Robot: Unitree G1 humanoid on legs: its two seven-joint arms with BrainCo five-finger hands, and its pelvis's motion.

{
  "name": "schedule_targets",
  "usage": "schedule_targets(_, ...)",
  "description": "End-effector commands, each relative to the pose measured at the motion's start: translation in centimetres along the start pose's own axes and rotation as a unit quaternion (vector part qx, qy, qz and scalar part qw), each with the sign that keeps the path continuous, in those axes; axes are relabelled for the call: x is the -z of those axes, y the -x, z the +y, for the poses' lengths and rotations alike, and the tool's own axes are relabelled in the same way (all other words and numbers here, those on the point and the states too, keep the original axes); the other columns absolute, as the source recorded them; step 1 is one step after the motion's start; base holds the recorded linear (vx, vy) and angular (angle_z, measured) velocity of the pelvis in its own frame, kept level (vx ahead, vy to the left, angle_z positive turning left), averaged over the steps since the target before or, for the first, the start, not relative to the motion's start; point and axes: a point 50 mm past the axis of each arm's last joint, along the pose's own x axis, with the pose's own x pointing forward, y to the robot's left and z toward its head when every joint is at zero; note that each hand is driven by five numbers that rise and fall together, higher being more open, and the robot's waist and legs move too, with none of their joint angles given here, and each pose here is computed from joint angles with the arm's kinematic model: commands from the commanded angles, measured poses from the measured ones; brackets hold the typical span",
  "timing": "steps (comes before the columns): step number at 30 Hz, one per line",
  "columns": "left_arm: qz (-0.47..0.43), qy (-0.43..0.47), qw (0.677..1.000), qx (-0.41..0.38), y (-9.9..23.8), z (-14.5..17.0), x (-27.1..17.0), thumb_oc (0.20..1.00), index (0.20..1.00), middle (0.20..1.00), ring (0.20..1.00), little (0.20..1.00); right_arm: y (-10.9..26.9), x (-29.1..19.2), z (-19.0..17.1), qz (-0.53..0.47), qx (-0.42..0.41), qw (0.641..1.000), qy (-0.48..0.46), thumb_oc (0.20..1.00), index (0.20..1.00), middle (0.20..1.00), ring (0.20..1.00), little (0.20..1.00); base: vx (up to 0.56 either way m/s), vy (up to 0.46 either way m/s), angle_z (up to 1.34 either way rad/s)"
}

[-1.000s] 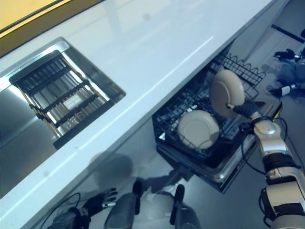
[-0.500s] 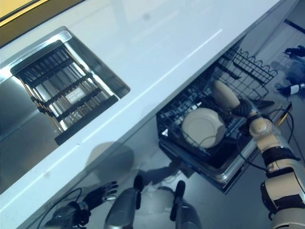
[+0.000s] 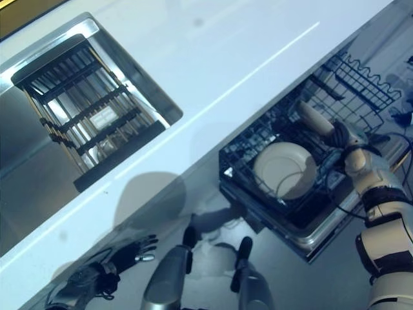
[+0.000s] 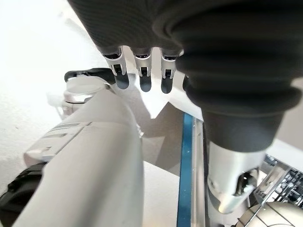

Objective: Pick up plates and place into dishwasher.

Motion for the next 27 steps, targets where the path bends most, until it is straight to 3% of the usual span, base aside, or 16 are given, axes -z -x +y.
schedule_targets(1,-0.013,-0.017,1.000,0.019,0.6,0.0,-0.9,1.000,1.000,1.000,1.000,1.000,-0.7,-1.0,-3.8,-0.011,0.054,0.997,0.046,0.200,0.200,0.200,0.200,0.200,-0.04,-0.019,0.02)
schedule_targets(23,-0.044,-0.018,0.998,0.029,0.3,-0.7,-2.3,1.000,1.000,1.000,1.000,1.000,-1.0,-0.4,-5.0,0.036,0.068,0.997,0.009,0.200,0.200,0.200,0.200,0.200,-0.01,0.001,0.02)
schedule_targets(24,-0.045,-0.018,0.998,0.029,0.3,-0.7,-2.3,1.000,1.000,1.000,1.000,1.000,-1.0,-0.3,-5.0,0.038,0.072,0.997,0.003,0.598,0.598,0.598,0.598,0.598,0.00,0.000,0.00)
schedule_targets(25,-0.046,-0.018,0.998,0.028,0.3,-0.7,-2.3,1.000,1.000,1.000,1.000,1.000,-0.9,-0.2,-5.1,0.041,0.078,0.996,-0.002,0.931,0.931,0.931,0.931,0.931,0.00,0.000,0.00)
schedule_targets(26,-0.047,-0.017,0.998,0.028,0.3,-0.7,-2.3,1.000,1.000,1.000,1.000,1.000,-0.9,0.0,-5.0,0.042,0.079,0.996,-0.005,1.000,1.000,1.000,1.000,1.000,0.00,0.000,0.00)
schedule_targets(27,-0.048,-0.016,0.998,0.027,0.3,-0.7,-2.2,1.000,1.000,1.000,1.000,1.000,-0.8,0.0,-4.9,0.045,0.079,0.996,-0.009,1.000,1.000,1.000,1.000,1.000,-0.01,0.032,-0.01)
